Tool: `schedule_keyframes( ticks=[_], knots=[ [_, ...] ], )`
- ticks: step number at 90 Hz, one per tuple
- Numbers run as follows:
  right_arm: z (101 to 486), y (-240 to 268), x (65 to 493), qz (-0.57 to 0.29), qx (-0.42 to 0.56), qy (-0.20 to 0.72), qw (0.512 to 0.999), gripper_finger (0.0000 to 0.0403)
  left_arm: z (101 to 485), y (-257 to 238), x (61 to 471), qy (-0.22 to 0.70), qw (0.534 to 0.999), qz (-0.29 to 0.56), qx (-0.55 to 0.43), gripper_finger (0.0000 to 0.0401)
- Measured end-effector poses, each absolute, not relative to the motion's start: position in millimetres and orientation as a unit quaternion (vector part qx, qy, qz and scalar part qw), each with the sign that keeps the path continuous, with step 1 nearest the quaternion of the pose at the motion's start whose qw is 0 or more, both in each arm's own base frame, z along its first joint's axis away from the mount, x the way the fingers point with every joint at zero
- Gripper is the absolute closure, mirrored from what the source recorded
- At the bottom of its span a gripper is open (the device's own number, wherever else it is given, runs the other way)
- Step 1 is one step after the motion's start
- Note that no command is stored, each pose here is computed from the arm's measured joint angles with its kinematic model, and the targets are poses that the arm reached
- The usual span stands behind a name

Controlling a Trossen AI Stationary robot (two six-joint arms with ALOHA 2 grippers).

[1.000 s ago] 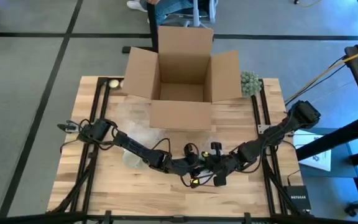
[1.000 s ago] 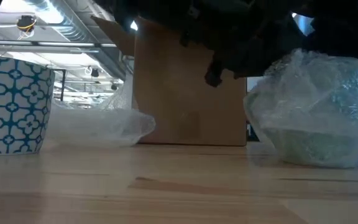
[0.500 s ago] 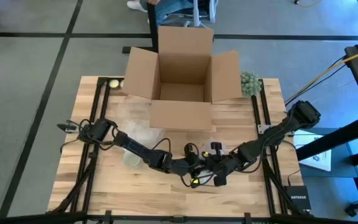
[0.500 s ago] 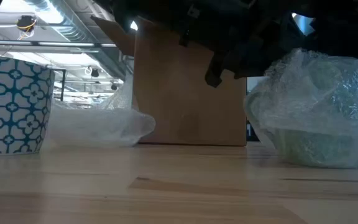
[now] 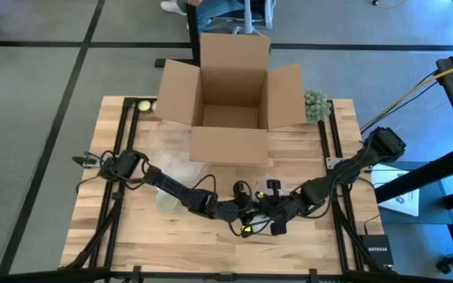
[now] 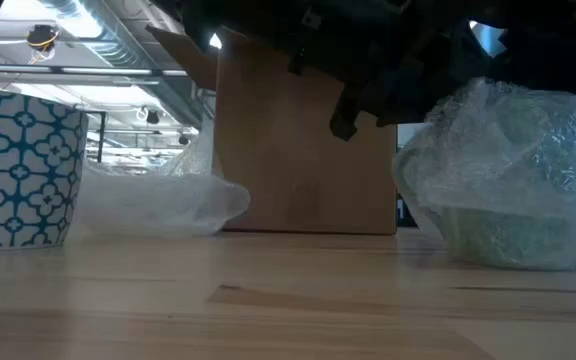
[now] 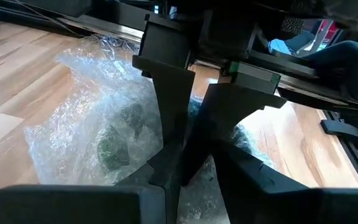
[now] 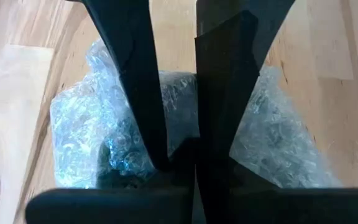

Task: Wrap mug
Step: Wrap the green mug with the bubble wrap

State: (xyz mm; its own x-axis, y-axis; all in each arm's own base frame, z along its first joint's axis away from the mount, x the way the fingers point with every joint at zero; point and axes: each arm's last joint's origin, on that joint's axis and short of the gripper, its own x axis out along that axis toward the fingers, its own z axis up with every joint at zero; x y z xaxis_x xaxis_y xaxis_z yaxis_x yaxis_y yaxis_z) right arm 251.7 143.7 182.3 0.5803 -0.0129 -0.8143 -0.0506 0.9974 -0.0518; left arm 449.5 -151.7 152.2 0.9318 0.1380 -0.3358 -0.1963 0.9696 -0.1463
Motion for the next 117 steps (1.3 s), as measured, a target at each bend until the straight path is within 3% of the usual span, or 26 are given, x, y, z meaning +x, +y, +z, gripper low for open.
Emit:
schedule_keyframes(
  ticks=[60,97,117],
  knots=[
    [185.1,143.3,250.7,0.018,-0.034,0.47,0.882,0.0402,152.4,-151.4,449.7,0.163,0.979,0.085,-0.09,0.0323],
    [221.9,142.8,250.4,-0.002,-0.073,0.526,0.847,0.0402,154.8,-152.0,449.4,0.161,0.979,0.082,-0.091,0.0323],
    [247.5,143.7,223.9,-0.002,-0.054,0.519,0.853,0.0402,155.0,-154.5,448.3,0.161,0.979,0.081,-0.09,0.0323]
  ],
)
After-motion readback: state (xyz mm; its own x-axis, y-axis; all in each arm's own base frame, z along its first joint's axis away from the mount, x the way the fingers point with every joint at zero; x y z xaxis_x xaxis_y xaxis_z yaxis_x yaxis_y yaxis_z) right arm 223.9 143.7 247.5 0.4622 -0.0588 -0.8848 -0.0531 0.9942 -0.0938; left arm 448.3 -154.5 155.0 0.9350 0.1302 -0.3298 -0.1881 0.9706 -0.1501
